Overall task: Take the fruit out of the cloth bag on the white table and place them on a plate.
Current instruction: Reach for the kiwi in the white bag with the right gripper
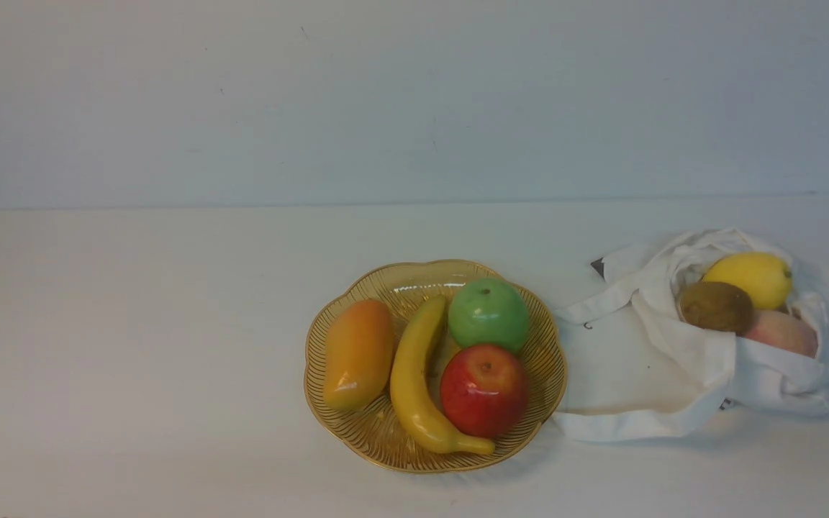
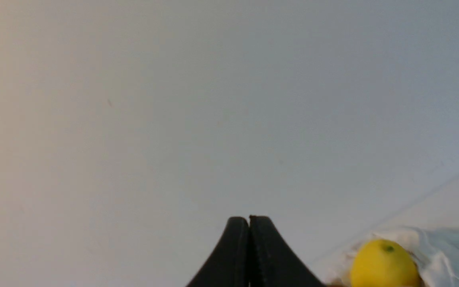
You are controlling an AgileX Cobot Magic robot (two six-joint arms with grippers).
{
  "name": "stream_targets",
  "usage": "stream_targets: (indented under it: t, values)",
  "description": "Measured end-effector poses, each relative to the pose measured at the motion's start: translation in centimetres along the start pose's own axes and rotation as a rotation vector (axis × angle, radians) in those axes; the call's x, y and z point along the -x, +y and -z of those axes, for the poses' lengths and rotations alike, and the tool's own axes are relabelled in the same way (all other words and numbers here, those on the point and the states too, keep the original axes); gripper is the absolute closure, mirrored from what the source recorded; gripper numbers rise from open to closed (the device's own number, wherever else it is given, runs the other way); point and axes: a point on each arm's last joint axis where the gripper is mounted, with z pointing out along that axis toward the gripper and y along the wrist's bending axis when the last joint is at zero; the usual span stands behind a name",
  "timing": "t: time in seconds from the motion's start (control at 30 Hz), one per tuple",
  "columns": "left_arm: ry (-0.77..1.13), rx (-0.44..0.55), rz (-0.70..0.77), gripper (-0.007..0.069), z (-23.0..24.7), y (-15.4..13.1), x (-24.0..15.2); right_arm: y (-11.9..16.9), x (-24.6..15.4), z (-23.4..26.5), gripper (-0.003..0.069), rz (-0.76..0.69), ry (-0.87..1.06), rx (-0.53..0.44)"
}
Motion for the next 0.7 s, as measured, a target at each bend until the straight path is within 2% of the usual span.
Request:
stream_targets:
  t: [0.13, 0.27, 0.33, 0.43, 0.53, 0.63, 0.7]
  values:
    - [0.000, 0.000, 0.000, 0.0633, 0.0, 0.0, 0.0, 0.0, 0.3, 0.0, 0.0671, -0.040, -0.035, 0.005]
    - [0.000, 0.000, 0.000, 0.0633, 0.0, 0.0, 0.0, 0.3, 1.4, 0.1, 0.0671, -0.057, -0.152, 0.042]
    - [0.000, 0.000, 0.000, 0.0633, 0.0, 0.0, 0.0, 0.5, 1.8, 0.2, 0.0671, -0.026, -0.198, 0.056]
    - [0.000, 0.000, 0.000, 0.0633, 0.0, 0.0, 0.0, 1.1, 2.2, 0.0, 0.0671, 0.029, -0.162, 0.049]
    - [0.000, 0.000, 0.000, 0.0633, 0.0, 0.0, 0.0, 2.8, 3.4, -1.4, 0.0671, 0.130, -0.010, 0.013]
    - [0.000, 0.000, 0.000, 0.0633, 0.0, 0.0, 0.0, 5.2, 4.8, -4.8, 0.0671, 0.332, 0.291, -0.034]
    - [0.000, 0.000, 0.000, 0.0633, 0.0, 0.0, 0.0, 5.8, 4.8, -7.2, 0.0671, 0.422, 0.471, -0.066]
